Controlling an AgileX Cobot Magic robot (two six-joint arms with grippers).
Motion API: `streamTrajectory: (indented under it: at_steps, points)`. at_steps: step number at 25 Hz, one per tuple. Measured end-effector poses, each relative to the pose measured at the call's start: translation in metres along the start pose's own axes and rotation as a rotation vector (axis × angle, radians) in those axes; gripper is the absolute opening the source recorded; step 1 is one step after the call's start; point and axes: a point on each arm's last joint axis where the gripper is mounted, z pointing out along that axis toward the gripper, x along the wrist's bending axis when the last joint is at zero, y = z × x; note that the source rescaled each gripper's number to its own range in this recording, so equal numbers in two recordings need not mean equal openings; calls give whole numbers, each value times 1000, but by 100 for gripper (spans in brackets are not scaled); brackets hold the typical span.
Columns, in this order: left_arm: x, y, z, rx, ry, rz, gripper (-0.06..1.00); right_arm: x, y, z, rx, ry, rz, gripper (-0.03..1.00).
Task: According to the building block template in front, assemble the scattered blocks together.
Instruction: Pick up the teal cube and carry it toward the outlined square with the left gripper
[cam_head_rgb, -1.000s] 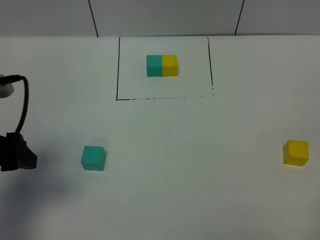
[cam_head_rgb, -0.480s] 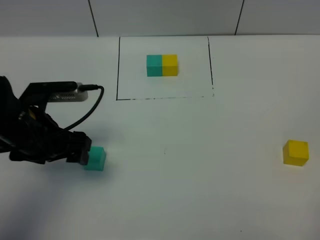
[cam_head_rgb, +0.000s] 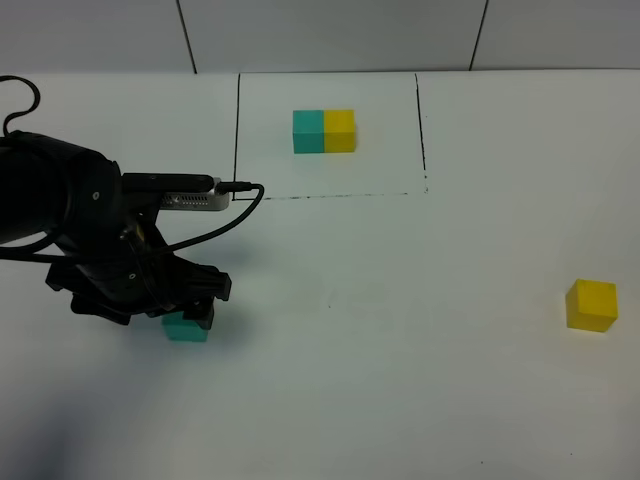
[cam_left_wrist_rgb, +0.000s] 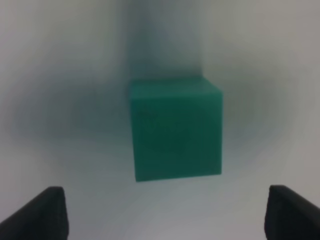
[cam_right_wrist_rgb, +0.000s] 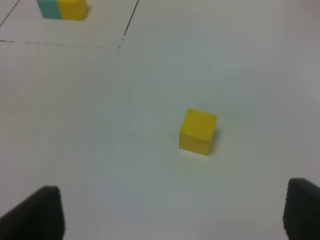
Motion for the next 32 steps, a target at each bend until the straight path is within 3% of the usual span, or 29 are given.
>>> streamTrajectory:
  at_steps: [21, 24, 27, 30, 32]
  points:
    - [-1, 15, 50, -12, 9, -20, 68, 0, 0, 0, 0, 0, 0, 82]
    - [-1, 15, 51, -10, 10, -20, 48, 0, 0, 0, 0, 0, 0, 82]
    - [-1, 15, 51, -9, 10, -20, 2, 0, 0, 0, 0, 0, 0, 82]
    - [-1, 16, 49, 0, 15, -9, 1, 0, 0, 0, 0, 0, 0, 82]
    - [-2, 20, 44, 16, 22, 47, 1, 0, 0, 0, 0, 0, 0, 82]
